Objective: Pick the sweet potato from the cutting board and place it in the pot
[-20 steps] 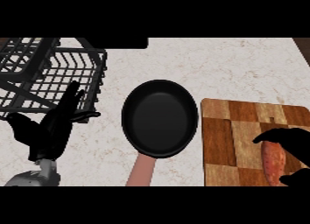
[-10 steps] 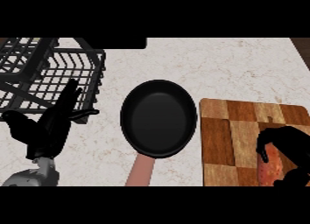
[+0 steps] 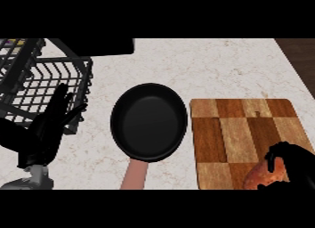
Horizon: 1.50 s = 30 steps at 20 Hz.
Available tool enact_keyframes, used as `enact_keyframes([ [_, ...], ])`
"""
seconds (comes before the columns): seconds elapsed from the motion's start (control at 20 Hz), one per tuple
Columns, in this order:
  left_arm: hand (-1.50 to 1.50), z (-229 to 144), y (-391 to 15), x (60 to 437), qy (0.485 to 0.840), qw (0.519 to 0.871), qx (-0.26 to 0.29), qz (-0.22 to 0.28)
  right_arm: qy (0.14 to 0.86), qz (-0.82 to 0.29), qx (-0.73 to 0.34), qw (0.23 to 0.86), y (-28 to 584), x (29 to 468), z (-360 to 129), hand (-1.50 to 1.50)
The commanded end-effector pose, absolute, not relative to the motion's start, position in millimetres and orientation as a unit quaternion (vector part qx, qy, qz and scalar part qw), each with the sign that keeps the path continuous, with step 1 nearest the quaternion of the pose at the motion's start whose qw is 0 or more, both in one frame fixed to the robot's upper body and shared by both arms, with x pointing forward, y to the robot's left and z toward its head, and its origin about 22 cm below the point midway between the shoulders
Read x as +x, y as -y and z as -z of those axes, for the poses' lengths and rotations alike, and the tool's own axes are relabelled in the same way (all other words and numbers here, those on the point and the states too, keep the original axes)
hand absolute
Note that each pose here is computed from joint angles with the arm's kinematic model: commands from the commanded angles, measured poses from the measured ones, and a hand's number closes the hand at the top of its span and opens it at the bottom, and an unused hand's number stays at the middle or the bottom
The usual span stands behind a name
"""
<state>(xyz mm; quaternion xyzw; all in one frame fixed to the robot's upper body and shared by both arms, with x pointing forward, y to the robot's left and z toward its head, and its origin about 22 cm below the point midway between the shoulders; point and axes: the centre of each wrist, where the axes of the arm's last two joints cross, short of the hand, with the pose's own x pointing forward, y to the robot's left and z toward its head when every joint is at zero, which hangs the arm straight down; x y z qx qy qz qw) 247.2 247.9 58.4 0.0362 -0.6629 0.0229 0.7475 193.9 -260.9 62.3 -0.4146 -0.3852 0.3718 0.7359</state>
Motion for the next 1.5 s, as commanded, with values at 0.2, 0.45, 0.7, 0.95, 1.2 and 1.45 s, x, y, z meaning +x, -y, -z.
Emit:
enact_keyframes([
  [0.2, 0.0, -56.4, -249.5, 246.4, 0.663, 0.748, 0.032, -0.012, 0.379, -0.21, -0.561, 0.705, 207.7, 151.3, -131.1, 1.5],
  [0.45, 0.0, -58.8, -247.7, 255.3, 0.662, 0.749, 0.024, -0.011, 0.429, -0.174, -0.578, 0.672, 172.0, 122.3, -173.2, 1.5],
  [0.7, 0.0, -54.8, -236.2, 254.4, 0.655, 0.756, 0.021, 0.0, 0.485, -0.176, -0.619, 0.592, 144.8, 110.6, -194.1, 1.5],
  [0.95, 0.0, -66.2, -227.1, 261.2, 0.664, 0.748, 0.004, 0.012, 0.56, -0.162, -0.607, 0.54, 115.4, 110.4, -204.8, 1.5],
  [1.2, 0.0, -68.6, -232.4, 264.6, 0.668, 0.744, 0.008, 0.012, 0.561, -0.157, -0.61, 0.537, 98.9, 119.9, -206.6, 1.5],
  [1.45, 0.0, -71.5, -228.8, 268.3, 0.673, 0.739, -0.003, 0.011, 0.548, -0.136, -0.612, 0.553, 92.9, 137.0, -209.9, 1.5],
])
